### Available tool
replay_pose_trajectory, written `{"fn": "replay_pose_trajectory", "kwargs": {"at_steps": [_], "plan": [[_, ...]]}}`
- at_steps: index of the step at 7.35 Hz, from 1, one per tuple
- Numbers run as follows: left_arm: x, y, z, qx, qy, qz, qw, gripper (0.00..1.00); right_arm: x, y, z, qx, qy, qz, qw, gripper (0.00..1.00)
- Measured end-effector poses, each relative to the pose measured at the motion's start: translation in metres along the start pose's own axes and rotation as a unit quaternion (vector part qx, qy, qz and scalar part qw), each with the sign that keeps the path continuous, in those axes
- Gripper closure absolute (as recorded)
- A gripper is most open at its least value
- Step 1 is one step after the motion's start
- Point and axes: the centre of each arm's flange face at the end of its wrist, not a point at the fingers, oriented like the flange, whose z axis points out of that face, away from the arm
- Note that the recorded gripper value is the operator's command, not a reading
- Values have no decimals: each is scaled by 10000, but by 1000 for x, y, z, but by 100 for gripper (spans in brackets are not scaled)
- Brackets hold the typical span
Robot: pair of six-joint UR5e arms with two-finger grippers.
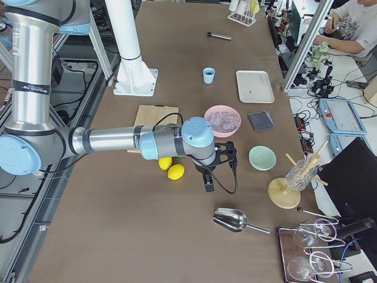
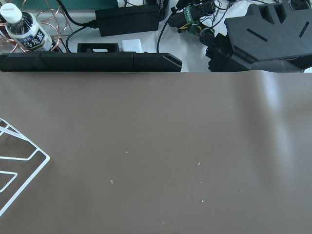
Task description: Mash ice and strawberries in cup
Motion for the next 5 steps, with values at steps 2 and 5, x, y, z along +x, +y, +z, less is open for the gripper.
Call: {"fn": "replay_pose_trajectory", "kwargs": {"at_steps": [2,5], "plan": [[-43,47,20,-11,28,232,9997,3,3,-10,-19,59,12,206,9998,1],[-49,55,21,63,62,205,9998,3,-22,-33,-70,263,49,292,9992,1]]}}
